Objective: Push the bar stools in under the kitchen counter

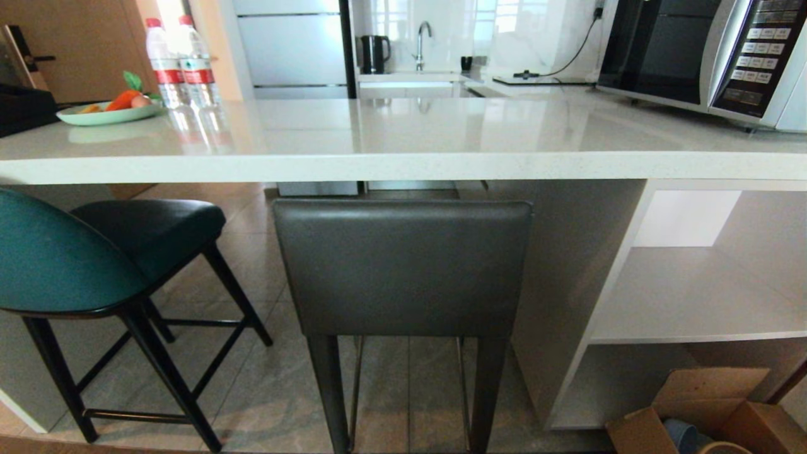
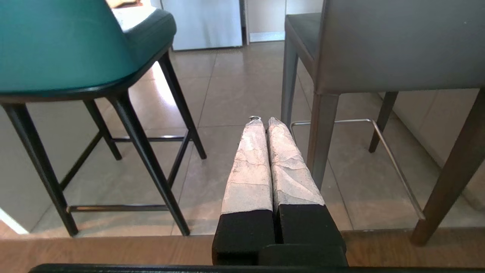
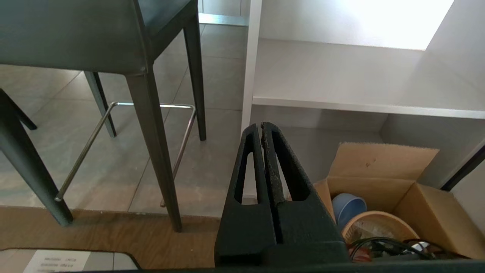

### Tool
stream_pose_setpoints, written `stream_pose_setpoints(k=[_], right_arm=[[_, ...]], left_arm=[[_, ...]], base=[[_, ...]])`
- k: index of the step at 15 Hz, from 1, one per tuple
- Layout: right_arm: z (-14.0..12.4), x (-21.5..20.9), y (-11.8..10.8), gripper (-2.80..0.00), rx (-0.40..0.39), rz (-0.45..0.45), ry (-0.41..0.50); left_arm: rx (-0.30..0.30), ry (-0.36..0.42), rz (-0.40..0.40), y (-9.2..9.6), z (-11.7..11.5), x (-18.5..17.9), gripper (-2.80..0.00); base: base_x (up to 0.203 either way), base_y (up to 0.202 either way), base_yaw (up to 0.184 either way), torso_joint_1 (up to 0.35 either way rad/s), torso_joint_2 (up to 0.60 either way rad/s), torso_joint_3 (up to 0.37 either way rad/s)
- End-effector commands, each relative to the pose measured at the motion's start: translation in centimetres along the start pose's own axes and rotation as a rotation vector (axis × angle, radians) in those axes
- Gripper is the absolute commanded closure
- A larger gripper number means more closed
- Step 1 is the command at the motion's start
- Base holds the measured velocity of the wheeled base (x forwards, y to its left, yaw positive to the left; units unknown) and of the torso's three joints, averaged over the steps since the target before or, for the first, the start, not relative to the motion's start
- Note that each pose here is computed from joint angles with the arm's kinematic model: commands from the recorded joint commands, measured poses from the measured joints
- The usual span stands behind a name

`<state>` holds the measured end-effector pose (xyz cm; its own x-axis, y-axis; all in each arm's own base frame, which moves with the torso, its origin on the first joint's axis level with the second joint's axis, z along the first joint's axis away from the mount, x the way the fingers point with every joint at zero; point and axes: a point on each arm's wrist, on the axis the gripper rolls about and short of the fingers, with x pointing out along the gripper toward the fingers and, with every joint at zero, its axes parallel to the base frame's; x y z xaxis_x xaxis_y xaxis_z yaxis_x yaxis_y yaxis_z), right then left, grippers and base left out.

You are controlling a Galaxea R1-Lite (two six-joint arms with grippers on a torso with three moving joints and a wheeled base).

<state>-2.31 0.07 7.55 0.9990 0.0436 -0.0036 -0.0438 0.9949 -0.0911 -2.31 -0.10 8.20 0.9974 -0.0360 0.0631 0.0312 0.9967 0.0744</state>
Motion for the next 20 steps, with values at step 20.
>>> stream_pose_setpoints(k=[20], right_arm=[[-0.18, 0.06, -0.05, 0.0, 0.075, -0.029, 0.007]], left_arm=[[-0.005, 0.063, 0.022, 0.02, -0.68, 0.02, 0.0]], base=[[-0.081, 0.0, -0.001, 0.001, 0.0, 0.002]])
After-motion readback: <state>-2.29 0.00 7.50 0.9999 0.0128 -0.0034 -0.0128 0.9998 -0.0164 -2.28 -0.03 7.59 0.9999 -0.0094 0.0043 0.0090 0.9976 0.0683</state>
